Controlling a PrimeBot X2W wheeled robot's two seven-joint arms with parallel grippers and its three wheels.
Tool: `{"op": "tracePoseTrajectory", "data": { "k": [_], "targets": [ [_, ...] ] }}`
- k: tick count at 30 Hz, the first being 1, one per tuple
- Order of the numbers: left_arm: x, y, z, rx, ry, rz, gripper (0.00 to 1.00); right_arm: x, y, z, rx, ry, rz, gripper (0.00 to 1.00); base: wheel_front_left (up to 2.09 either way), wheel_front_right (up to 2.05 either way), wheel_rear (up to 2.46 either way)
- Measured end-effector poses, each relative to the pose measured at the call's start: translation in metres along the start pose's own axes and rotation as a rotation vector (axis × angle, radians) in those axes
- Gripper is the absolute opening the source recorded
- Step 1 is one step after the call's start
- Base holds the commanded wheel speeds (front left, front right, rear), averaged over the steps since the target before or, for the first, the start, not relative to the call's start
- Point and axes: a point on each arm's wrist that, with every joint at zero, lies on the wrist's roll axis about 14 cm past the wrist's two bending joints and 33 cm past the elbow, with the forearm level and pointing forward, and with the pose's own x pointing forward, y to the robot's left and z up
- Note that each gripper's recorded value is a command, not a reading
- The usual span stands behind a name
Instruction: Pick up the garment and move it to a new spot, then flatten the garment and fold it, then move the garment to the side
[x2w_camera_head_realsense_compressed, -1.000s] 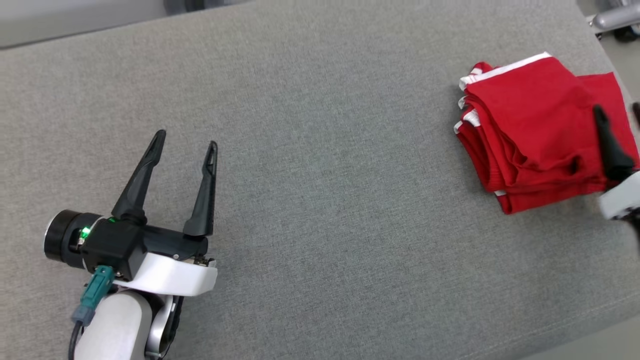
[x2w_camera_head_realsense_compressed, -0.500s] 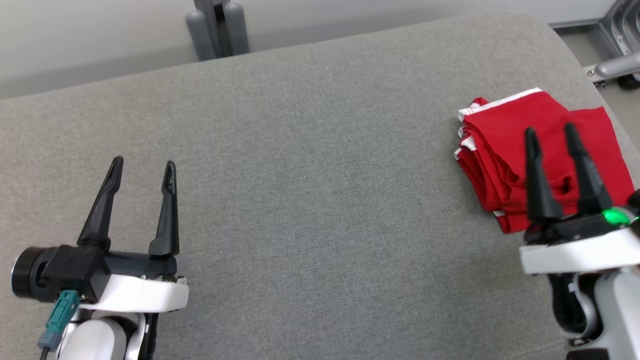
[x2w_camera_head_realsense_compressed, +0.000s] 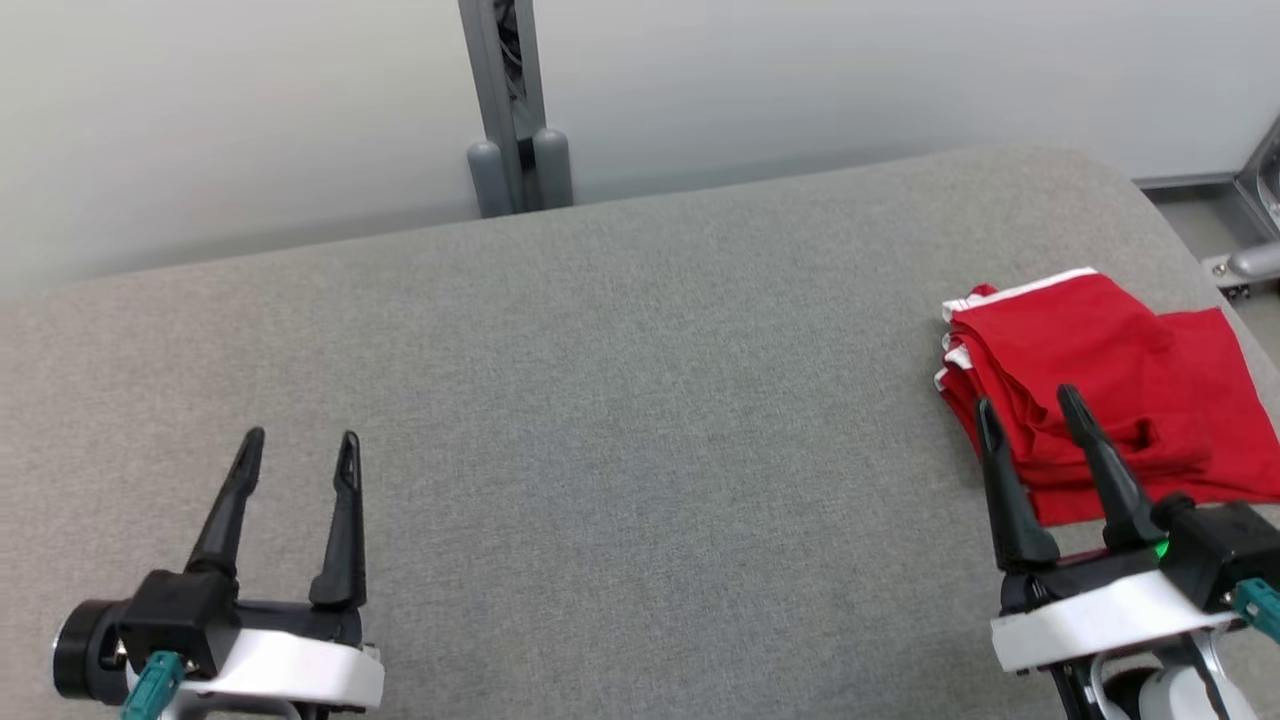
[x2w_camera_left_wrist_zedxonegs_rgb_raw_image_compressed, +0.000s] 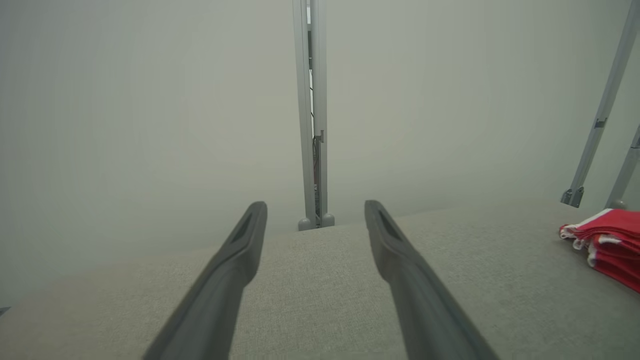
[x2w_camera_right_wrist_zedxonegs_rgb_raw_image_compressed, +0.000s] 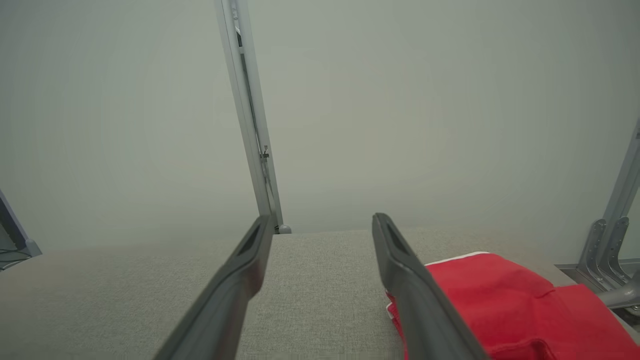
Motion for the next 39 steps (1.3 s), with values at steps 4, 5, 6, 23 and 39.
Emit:
{"op": "tracePoseTrajectory", "data": {
  "k": [4,5,6,23,39],
  "targets": [
    [-0.02,0.007,0.001,0.017,0.021,0.033,1.0,-0.014,0.005,0.0,-0.009,0.017,0.004,1.0,0.0,0.0,0.0],
    [-0.024,0.009,0.0,0.02,0.03,0.043,1.0,-0.016,0.005,0.0,-0.013,0.016,0.004,1.0,0.0,0.0,0.0],
    [-0.026,0.011,0.001,0.024,0.031,0.053,1.0,-0.018,0.005,0.0,-0.015,0.023,0.001,1.0,0.0,0.0,0.0],
    [-0.054,0.047,-0.006,0.012,0.075,0.171,1.0,-0.028,0.006,-0.007,-0.002,0.056,-0.002,1.0,0.0,0.0,0.0],
    [-0.054,0.06,0.0,0.032,0.029,0.17,1.0,-0.026,0.007,-0.008,0.01,0.061,-0.001,1.0,0.0,0.0,0.0]
  ]
}}
